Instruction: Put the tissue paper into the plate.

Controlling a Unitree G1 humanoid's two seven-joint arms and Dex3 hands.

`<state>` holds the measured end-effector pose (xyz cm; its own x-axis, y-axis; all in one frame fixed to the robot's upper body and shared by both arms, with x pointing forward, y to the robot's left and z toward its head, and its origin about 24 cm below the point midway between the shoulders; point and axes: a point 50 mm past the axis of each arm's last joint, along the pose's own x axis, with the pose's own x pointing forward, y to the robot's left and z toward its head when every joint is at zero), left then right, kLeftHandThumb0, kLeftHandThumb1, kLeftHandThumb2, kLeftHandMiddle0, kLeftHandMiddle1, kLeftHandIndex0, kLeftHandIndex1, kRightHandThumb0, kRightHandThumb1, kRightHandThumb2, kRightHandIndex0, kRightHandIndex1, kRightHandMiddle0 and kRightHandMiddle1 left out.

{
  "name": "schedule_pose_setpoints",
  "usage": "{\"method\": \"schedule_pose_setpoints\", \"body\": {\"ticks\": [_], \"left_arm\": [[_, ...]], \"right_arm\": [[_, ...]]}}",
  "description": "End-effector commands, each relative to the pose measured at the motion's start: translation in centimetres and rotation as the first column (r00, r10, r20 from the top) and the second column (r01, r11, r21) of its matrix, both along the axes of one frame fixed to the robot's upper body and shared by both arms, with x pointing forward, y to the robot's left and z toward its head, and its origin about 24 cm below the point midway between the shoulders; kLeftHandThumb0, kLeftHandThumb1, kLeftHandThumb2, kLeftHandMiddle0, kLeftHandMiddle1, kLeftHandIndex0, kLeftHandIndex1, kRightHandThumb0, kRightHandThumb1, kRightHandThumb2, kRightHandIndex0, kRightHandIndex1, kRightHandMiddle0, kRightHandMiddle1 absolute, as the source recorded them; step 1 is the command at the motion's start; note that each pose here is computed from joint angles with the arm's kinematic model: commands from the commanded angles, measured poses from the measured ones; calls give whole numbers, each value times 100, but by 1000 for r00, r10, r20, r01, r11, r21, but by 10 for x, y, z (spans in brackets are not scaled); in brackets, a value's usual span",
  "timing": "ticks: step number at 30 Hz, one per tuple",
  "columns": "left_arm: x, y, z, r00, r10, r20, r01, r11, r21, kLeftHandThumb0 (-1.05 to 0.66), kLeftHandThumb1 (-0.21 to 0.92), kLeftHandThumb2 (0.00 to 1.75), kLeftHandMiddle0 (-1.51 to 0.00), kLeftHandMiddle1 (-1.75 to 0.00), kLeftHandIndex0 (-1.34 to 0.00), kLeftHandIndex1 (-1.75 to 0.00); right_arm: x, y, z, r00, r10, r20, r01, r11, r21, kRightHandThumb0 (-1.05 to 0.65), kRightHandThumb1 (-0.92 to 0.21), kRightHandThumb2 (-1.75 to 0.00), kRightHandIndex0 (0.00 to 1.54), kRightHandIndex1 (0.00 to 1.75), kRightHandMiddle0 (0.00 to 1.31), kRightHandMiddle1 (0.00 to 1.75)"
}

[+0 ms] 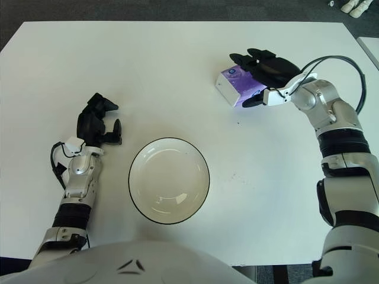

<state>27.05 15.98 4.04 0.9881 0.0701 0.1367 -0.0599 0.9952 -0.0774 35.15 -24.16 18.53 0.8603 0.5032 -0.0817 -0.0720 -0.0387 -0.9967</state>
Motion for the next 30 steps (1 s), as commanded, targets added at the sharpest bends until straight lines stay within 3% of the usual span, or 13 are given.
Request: {"method": "schedule_pose_setpoints", "body": {"ticks": [1,10,30], "left_arm": [[-19,3,-35,984,25,-176,-28,999,-18,-1,1,169,-87,-175,-59,-175],[-21,4,-35,982,33,-186,-37,999,-18,-1,-5,174,-90,-175,-64,-174],[-24,7,-34,982,45,-184,-49,999,-21,-1,-5,172,-90,-175,-68,-168]], "right_arm": [[5,1,10,1000,1,19,-1,1000,0,-105,-57,-49,0,0,0,0],[12,7,4,1000,16,0,-16,1000,-25,-105,-47,-57,0,0,0,0],[25,23,-23,999,9,-45,-11,998,-56,-101,-37,-71,0,0,0,0]]}}
